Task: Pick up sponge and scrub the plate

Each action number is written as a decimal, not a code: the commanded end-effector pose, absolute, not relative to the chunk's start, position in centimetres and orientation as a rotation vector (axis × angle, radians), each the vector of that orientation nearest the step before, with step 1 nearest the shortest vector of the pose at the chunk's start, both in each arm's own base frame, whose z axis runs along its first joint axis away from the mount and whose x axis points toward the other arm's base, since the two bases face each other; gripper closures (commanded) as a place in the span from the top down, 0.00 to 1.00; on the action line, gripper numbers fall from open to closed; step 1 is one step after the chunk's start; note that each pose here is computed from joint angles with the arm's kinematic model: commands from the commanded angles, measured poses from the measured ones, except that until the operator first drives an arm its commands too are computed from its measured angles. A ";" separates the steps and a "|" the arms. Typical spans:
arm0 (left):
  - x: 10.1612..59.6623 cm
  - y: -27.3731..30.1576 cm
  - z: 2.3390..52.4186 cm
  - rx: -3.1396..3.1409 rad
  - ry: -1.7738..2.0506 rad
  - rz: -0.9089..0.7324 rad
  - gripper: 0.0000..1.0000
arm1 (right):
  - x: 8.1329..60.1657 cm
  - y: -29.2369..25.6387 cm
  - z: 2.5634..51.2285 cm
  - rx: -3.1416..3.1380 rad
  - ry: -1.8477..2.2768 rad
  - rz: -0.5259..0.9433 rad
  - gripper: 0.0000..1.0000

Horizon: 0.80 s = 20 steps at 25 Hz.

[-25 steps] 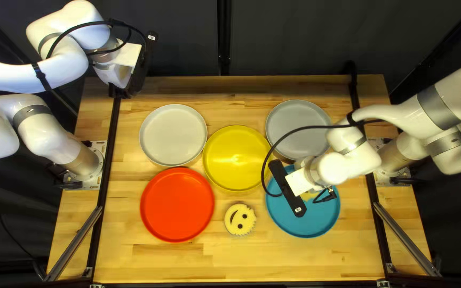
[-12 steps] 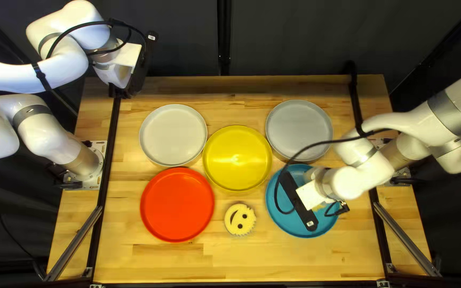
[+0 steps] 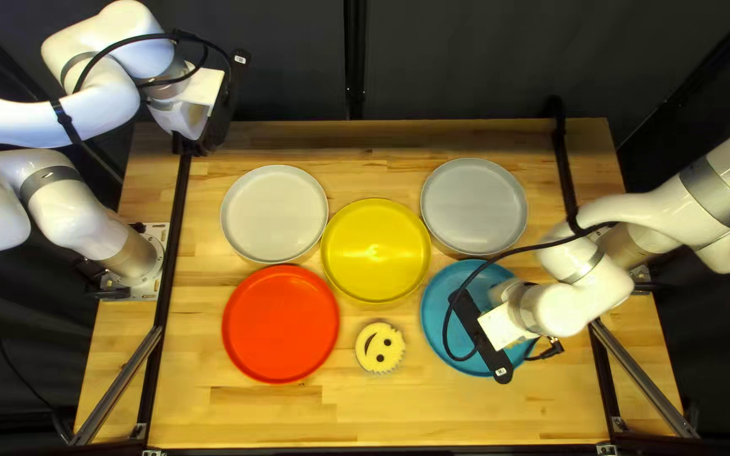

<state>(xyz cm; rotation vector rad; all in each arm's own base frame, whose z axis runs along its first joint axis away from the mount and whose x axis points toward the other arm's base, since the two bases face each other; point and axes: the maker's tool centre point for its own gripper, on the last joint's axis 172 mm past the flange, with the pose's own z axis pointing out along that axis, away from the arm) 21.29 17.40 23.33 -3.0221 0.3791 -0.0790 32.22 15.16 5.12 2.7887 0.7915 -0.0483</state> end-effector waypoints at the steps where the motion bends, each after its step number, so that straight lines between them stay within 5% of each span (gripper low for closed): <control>1: 21.3 17.4 23.3 -3.022 0.379 -0.079 1.00 | 35.0 15.7 5.3 2.759 0.817 -0.034 0.00; 9: 21.3 17.4 23.3 -3.022 0.379 -0.079 1.00 | 37.1 15.9 4.8 2.734 0.853 -0.015 0.00; 20: 21.3 17.4 23.3 -3.022 0.379 -0.079 1.00 | 31.1 14.0 3.9 2.787 0.811 -0.070 0.00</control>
